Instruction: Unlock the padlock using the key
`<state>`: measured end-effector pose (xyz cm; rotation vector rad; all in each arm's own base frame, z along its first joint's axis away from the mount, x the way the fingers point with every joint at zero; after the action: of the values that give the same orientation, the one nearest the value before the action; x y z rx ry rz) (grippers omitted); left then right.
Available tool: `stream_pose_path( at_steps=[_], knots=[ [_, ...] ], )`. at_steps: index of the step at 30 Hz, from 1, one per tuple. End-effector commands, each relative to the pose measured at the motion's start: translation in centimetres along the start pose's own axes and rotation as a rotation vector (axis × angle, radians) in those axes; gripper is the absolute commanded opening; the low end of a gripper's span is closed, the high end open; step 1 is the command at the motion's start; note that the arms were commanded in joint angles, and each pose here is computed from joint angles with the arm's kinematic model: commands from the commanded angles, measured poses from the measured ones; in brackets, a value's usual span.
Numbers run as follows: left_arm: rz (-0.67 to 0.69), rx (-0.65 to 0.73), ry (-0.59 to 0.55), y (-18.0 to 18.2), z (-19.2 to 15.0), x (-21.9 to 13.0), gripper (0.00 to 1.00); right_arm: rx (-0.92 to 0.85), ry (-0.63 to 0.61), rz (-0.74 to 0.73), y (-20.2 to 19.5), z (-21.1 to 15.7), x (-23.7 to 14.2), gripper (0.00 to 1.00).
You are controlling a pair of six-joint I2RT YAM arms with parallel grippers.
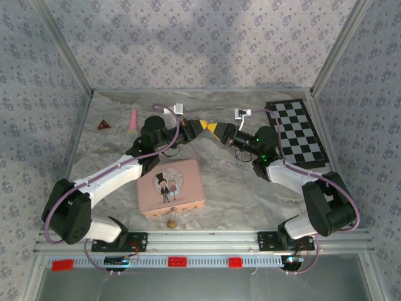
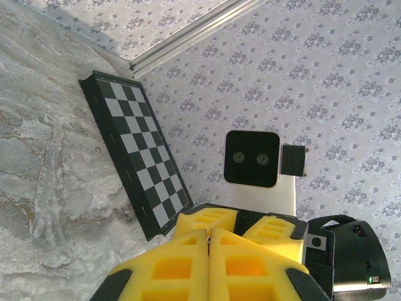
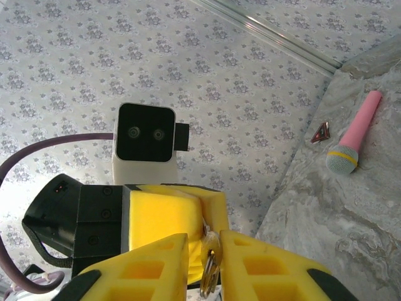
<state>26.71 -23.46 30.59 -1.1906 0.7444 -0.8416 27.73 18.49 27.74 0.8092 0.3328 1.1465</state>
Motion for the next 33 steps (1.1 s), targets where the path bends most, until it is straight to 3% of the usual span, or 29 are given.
stream_pose_path(
  at_steps=[1, 9, 17, 24, 26, 29, 33],
  knots=[
    [-0.021, 0.007, -0.006, -0.1, 0.2, -0.2, 0.00, -0.034, 0.004, 0.043, 0.7, 0.7, 0.6, 0.19],
    [-0.017, 0.012, -0.010, -0.1, 0.2, -0.2, 0.00, -0.026, -0.016, 0.039, 0.6, 0.7, 0.3, 0.12],
    [0.009, 0.015, -0.011, 0.3, 0.1, -0.2, 0.00, -0.017, -0.019, 0.008, 0.4, 0.9, 0.0, 0.00],
    [0.073, 0.016, -0.024, 1.1, 0.2, -0.4, 0.34, -0.018, -0.036, -0.079, 0.1, 0.7, -1.1, 0.00],
    [0.173, 0.048, -0.025, 1.0, 0.5, -1.0, 0.44, -0.013, -0.031, -0.140, -0.2, 0.8, -1.7, 0.00],
    [0.519, 0.157, -0.049, 0.6, 1.2, -3.5, 0.57, -0.025, -0.004, -0.267, -0.4, 0.7, -2.9, 0.00],
    [0.889, 0.188, -0.002, 1.4, 1.4, -7.1, 0.64, -0.114, 0.108, -0.427, 0.4, 0.1, -3.8, 0.00]
  ],
)
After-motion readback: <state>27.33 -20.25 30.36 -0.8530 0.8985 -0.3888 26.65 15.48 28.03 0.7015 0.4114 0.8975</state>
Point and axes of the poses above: each hand's point on the last joint's axis, 136 mm out from that joint toward the fingers, its own x axis out along the fingers, its own y axis along the line the jaws close on, z = x × y, the point moved 10 cm from there along -x, back along the fingers, and after that the axes turned 15 degrees about -x, right-handed, at the moved point
